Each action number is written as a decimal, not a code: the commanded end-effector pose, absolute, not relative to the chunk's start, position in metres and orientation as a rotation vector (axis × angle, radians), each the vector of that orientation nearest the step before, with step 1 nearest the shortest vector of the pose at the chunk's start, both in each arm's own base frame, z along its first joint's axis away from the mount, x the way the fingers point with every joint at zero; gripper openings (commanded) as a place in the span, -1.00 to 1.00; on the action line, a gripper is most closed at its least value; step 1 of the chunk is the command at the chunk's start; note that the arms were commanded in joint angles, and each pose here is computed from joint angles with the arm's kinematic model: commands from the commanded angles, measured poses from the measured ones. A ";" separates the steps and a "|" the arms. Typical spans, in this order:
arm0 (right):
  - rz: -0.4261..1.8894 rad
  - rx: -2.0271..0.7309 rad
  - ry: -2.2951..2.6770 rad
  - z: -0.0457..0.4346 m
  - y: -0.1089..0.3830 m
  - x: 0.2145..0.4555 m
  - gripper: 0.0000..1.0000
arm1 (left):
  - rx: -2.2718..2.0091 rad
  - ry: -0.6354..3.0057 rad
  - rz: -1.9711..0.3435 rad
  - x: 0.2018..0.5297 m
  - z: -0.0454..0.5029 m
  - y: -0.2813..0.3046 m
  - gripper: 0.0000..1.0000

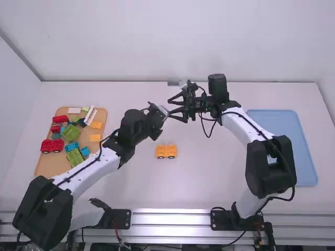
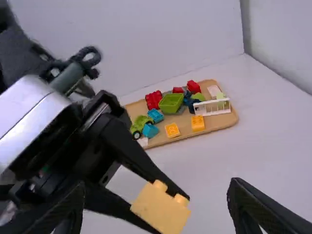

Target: Assemble lego blocks to make yellow taxi

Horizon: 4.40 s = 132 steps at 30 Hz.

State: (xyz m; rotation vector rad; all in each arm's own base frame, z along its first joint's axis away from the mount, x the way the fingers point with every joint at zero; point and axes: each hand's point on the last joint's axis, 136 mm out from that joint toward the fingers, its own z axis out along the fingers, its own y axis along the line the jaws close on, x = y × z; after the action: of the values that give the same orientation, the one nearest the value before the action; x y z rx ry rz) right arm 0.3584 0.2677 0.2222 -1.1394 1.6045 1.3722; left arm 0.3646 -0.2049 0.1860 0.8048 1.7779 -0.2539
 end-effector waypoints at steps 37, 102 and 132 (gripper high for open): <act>1.304 -1.011 1.967 0.176 0.282 0.353 -0.81 | 0.760 1.758 -0.125 0.377 0.168 -0.218 -0.41; 0.802 -1.513 1.763 0.212 0.242 0.364 0.97 | 1.243 2.362 -0.281 0.317 0.094 -0.133 -0.89; 0.803 -1.448 1.872 0.204 0.217 0.368 0.97 | 1.913 2.236 -0.099 0.307 -0.013 -0.108 0.98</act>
State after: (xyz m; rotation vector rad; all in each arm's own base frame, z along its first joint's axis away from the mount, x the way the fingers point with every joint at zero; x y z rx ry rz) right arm 0.3629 0.2171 0.1957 -1.4550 1.8963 0.8167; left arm 0.3046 -0.1046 -0.0143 1.9906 2.1940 -0.0671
